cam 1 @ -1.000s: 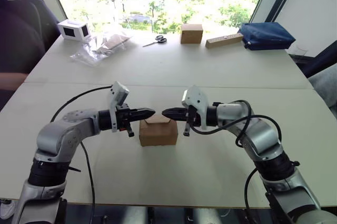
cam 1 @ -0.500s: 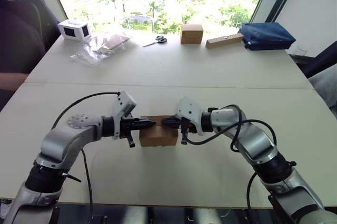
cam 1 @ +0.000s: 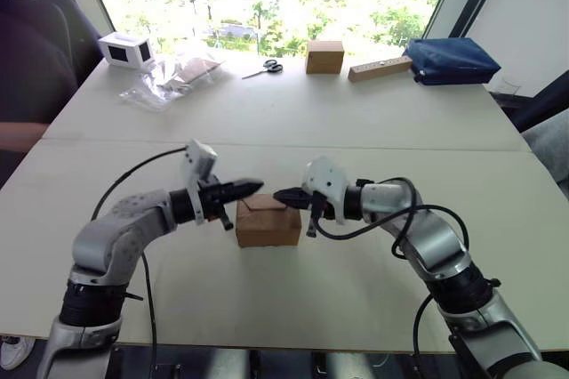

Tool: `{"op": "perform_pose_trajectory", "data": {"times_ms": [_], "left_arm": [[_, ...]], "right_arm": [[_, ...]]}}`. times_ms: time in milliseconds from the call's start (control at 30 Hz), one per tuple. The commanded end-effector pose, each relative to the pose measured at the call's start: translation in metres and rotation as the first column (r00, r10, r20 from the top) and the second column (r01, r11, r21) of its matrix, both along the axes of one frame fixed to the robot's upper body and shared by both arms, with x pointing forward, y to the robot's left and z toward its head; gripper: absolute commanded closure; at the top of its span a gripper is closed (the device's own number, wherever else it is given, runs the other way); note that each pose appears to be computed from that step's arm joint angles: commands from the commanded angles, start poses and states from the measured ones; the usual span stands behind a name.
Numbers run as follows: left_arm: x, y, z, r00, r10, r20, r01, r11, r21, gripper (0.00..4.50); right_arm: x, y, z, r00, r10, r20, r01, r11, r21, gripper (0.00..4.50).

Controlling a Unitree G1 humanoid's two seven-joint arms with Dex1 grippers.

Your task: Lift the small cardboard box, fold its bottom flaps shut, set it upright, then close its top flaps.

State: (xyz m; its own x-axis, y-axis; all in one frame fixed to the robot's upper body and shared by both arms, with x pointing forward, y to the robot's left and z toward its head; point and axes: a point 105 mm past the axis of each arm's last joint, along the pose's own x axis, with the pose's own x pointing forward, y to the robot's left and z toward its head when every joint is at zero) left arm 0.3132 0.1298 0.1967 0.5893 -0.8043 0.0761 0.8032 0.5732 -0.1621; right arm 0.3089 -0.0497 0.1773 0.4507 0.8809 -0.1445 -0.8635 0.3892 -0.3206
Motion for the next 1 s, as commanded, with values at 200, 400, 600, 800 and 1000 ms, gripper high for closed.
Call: {"op": "perform_pose_trajectory", "data": {"times_ms": [200, 400, 600, 800, 1000], "left_arm": [[-0.019, 0.029, 0.014, 0.998, 0.06, -0.028, -0.056, 0.993, 0.106, 4.43], [-0.066, 0.039, -0.034, 0.99, 0.014, -0.138, 0.032, 0.946, 0.322, 4.43], [-0.099, 0.05, -0.08, 0.976, -0.029, -0.217, 0.131, 0.872, 0.471, 4.43], [-0.104, 0.064, -0.089, 0.966, 0.037, -0.255, 0.076, 0.906, 0.416, 4.43], [-0.104, 0.069, -0.089, 0.961, 0.07, -0.269, 0.038, 0.926, 0.375, 4.43]], "right_arm": [[-0.045, -0.025, 0.044, 0.998, 0.042, -0.053, -0.029, 0.972, 0.235, 4.5], [-0.067, -0.068, -0.004, 0.957, -0.07, -0.282, 0.108, 0.987, 0.123, 4.5], [-0.083, -0.098, -0.049, 0.9, -0.154, -0.407, 0.158, 0.987, -0.025, 4.5], [-0.083, -0.099, -0.056, 0.901, -0.154, -0.407, 0.143, 0.988, -0.058, 4.5], [-0.08, -0.096, -0.058, 0.906, -0.144, -0.398, 0.12, 0.989, -0.084, 4.5]]}}
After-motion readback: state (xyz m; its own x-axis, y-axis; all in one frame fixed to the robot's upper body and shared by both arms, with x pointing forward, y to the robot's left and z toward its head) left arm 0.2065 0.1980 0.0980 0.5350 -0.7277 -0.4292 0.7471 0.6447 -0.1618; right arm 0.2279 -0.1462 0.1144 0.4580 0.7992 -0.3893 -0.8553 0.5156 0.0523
